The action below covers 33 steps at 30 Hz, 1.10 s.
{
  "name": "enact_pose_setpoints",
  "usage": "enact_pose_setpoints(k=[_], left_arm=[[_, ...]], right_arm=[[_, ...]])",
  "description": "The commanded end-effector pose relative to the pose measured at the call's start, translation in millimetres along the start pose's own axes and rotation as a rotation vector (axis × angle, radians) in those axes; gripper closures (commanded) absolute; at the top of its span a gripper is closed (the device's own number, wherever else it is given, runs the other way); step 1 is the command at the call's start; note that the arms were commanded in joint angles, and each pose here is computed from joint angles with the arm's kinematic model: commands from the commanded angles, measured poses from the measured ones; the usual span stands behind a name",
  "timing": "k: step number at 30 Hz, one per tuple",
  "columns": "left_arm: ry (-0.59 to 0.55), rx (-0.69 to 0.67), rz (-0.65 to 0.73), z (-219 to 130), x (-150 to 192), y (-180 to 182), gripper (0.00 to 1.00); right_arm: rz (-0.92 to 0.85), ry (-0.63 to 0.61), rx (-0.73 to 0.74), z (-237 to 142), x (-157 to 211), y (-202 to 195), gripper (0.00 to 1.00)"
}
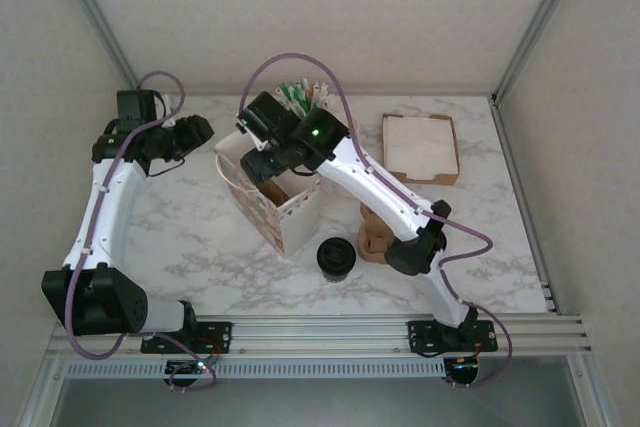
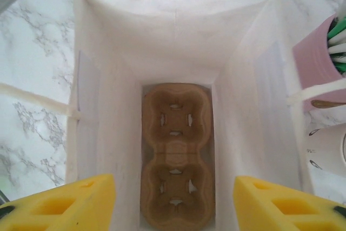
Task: Pack the takeout coffee
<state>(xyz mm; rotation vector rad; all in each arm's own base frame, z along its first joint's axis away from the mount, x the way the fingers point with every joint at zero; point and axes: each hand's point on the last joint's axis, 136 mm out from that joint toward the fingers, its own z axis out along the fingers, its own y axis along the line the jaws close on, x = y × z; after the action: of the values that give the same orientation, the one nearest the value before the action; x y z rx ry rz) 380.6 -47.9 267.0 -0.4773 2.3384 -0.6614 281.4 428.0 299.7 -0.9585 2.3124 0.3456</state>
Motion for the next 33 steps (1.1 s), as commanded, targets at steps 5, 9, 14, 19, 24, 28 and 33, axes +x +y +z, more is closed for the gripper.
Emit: enact_pose_setpoints(k=[5, 9, 14, 19, 24, 28, 33], left_arm=[[0.034, 0.004, 0.021, 5, 7, 0, 0.49], [0.04, 0.004, 0.025, 6, 9, 0, 0.49], [0.044, 0.005, 0.028, 7, 10, -1, 0.49], [0.049, 0.003, 0.034, 8, 12, -1, 0.49], [0.051, 0.004, 0.036, 9, 12, -2, 0.49], [0.055, 0.005, 0.037, 9, 13, -3, 0.49], [0.05, 0.008, 0.049, 8, 14, -6, 0.49]], right_arm=[[0.028, -0.115, -0.037, -70, -14, -4, 0.37], [0.028, -0.135, -0.009, -94, -7, -12, 0.33], [0.052, -0.158, 0.044, -127, 13, -27, 0.27], [0.08, -0.133, 0.064, -145, 50, -36, 0.22], [0.001, -0.129, 0.016, -145, 94, -32, 0.17], [-0.089, -0.197, 0.017, -136, 125, -40, 0.01], [-0.563, -0.307, -0.173, -123, 173, -7, 0.03]])
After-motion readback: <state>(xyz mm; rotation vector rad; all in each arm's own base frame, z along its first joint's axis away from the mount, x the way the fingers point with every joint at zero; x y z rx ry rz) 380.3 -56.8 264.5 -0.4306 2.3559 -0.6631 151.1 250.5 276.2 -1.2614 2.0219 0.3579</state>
